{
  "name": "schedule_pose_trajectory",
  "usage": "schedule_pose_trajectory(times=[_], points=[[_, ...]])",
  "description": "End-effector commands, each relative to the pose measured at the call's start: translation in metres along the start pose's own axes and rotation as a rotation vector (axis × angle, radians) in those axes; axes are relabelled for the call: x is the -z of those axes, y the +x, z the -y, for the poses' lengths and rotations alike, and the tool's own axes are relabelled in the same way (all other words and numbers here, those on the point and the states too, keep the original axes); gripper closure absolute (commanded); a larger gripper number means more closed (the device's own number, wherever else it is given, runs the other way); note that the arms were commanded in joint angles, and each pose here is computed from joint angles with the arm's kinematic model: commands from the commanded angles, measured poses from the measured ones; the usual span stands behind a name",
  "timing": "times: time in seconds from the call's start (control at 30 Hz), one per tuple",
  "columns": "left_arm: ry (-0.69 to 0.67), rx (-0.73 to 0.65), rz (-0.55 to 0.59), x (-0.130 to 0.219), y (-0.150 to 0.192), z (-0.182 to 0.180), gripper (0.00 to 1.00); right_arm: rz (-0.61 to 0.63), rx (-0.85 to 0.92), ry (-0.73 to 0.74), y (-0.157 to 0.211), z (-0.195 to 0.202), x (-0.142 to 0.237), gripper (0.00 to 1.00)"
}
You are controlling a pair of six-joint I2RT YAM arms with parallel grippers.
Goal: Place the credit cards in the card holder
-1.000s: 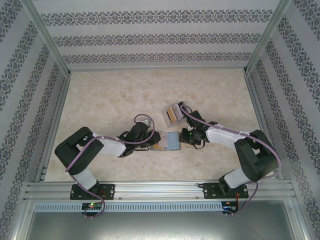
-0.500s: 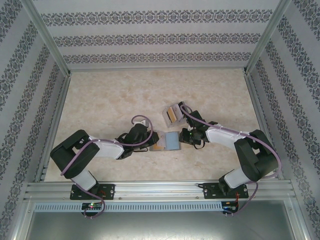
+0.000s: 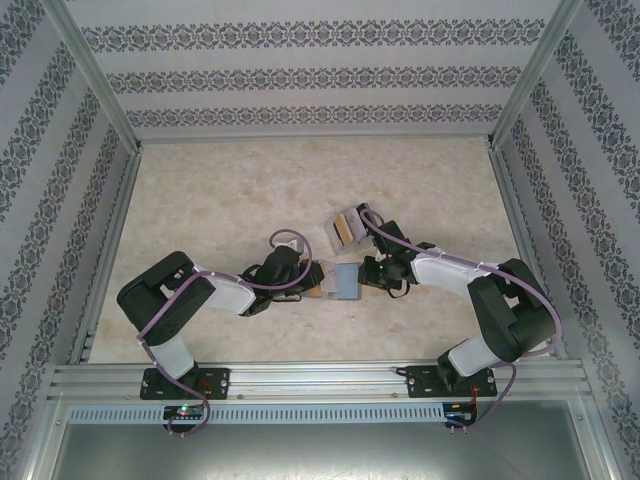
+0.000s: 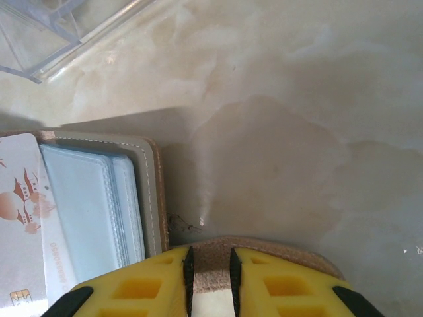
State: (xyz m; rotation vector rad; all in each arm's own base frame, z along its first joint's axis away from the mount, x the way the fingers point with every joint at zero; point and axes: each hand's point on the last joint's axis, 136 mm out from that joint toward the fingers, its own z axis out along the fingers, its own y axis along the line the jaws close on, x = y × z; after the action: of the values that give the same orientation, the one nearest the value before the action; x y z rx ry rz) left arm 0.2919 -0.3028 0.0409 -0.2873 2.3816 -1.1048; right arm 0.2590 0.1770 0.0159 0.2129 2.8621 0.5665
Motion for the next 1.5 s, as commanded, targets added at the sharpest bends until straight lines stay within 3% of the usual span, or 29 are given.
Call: schedule_pose_trajectory(times=[0.0, 0.47, 1.17, 1.47], points=[[-0.025, -0.009, -0.081, 0.000, 0.020, -0.003, 1.00, -0.034, 0.005, 0.006, 0.005, 0.001, -0.008, 0.75], [-0.118, -0.029, -0.132, 0.010, 0.030, -0.020, 1.00, -0.031, 0.005, 0.012, 0.005, 0.001, -0.007, 0.75], [-0.066, -0.070, -0.253, -0.017, 0.042, -0.006, 0.98, -0.038, 0.008, 0.006, 0.007, -0.001, -0.008, 0.75], [-0.033, -0.040, -0.249, -0.023, 0.040, 0.004, 0.75, -0.037, 0.008, -0.004, 0.010, -0.002, -0.007, 0.78]])
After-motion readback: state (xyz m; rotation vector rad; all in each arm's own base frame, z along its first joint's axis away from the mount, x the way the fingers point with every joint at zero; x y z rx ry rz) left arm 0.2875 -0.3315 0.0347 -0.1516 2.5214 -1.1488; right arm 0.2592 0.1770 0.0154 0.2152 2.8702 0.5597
